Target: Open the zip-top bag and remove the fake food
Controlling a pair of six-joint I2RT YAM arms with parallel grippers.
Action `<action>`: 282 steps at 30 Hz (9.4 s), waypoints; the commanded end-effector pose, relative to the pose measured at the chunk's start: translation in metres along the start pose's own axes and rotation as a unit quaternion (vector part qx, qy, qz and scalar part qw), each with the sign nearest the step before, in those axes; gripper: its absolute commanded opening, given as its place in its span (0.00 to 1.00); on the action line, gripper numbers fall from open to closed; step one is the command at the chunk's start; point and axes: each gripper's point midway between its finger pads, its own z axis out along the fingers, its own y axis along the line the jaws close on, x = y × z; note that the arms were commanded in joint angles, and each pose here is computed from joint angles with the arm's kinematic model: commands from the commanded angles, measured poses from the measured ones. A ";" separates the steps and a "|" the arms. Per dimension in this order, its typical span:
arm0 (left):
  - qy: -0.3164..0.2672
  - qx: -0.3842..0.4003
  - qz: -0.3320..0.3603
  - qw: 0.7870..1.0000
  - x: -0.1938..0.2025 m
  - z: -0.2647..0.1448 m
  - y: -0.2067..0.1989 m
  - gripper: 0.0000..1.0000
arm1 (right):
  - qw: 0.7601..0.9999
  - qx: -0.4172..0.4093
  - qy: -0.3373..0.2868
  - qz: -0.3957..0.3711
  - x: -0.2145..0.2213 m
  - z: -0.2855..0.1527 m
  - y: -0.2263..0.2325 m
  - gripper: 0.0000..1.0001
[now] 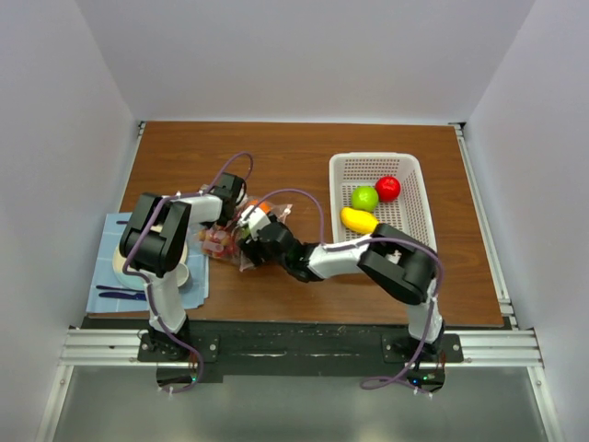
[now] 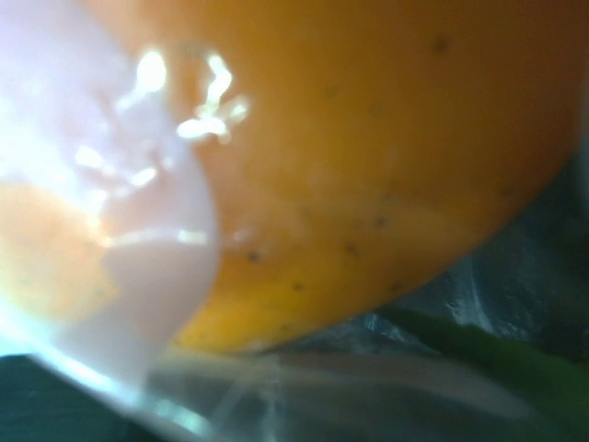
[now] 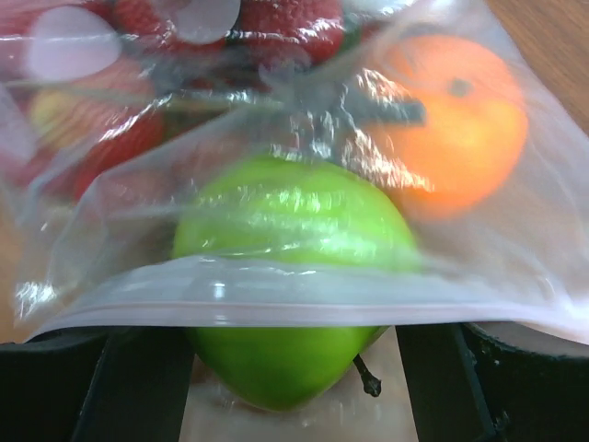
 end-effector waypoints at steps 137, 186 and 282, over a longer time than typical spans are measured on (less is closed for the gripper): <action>0.052 0.182 0.113 0.975 0.041 0.017 -0.106 0.00 | 0.946 -0.118 -0.179 0.243 -0.074 -0.055 -0.033 0.00; -0.051 0.167 0.011 0.985 -0.011 -0.005 -0.065 0.00 | 0.948 0.269 -0.156 0.069 -0.123 -0.180 -0.210 0.99; -0.028 0.132 0.074 0.988 -0.004 0.010 -0.054 0.00 | 0.993 0.013 -0.040 0.110 -0.025 -0.026 -0.052 0.43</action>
